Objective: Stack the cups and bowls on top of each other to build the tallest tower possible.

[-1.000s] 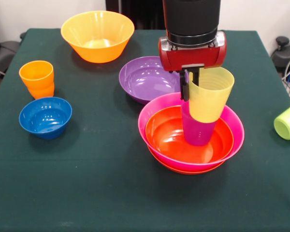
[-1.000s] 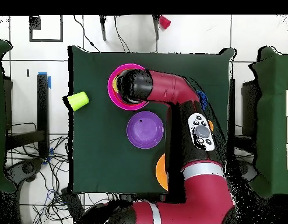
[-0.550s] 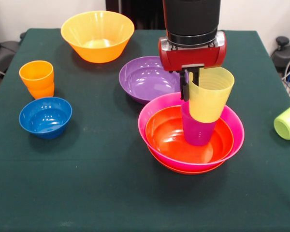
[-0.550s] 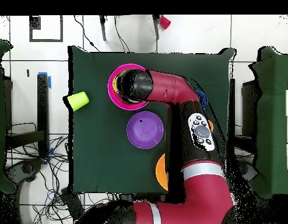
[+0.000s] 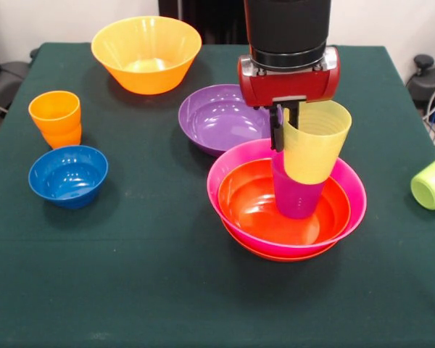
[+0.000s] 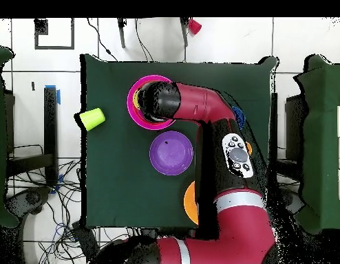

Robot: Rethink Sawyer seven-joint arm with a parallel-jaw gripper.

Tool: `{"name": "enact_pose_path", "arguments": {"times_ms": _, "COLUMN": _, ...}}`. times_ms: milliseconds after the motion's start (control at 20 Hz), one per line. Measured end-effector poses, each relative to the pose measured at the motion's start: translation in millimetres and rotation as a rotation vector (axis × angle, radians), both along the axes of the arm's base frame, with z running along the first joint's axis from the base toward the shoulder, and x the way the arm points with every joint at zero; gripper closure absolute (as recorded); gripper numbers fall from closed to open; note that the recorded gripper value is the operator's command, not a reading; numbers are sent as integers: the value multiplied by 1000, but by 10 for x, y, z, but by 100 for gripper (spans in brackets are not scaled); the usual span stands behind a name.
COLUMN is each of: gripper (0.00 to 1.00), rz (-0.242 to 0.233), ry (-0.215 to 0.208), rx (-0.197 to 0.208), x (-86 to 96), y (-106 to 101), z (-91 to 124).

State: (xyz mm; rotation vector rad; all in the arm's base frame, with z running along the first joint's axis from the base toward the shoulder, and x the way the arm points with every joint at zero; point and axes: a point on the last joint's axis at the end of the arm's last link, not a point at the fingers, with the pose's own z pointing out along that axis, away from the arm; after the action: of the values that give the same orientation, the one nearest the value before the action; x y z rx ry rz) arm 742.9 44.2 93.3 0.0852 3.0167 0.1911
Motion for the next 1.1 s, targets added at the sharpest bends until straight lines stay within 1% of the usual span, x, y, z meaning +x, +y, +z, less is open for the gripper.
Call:
{"name": "enact_pose_path", "arguments": {"times_ms": 250, "gripper": 100, "rz": 2, "ry": 1, "rx": 0, "x": 0, "y": 10, "z": 11}}
{"name": "enact_pose_path", "arguments": {"times_ms": 550, "gripper": 100, "rz": 6, "ry": 16, "rx": 1, "x": -18, "y": 22, "z": 38}}
{"name": "enact_pose_path", "arguments": {"times_ms": 1000, "gripper": 100, "rz": 19, "ry": 71, "rx": 0, "x": -89, "y": 47, "z": 130}}
{"name": "enact_pose_path", "arguments": {"times_ms": 1100, "gripper": 100, "rz": 22, "ry": 74, "rx": 0, "x": -90, "y": 62, "z": 140}}
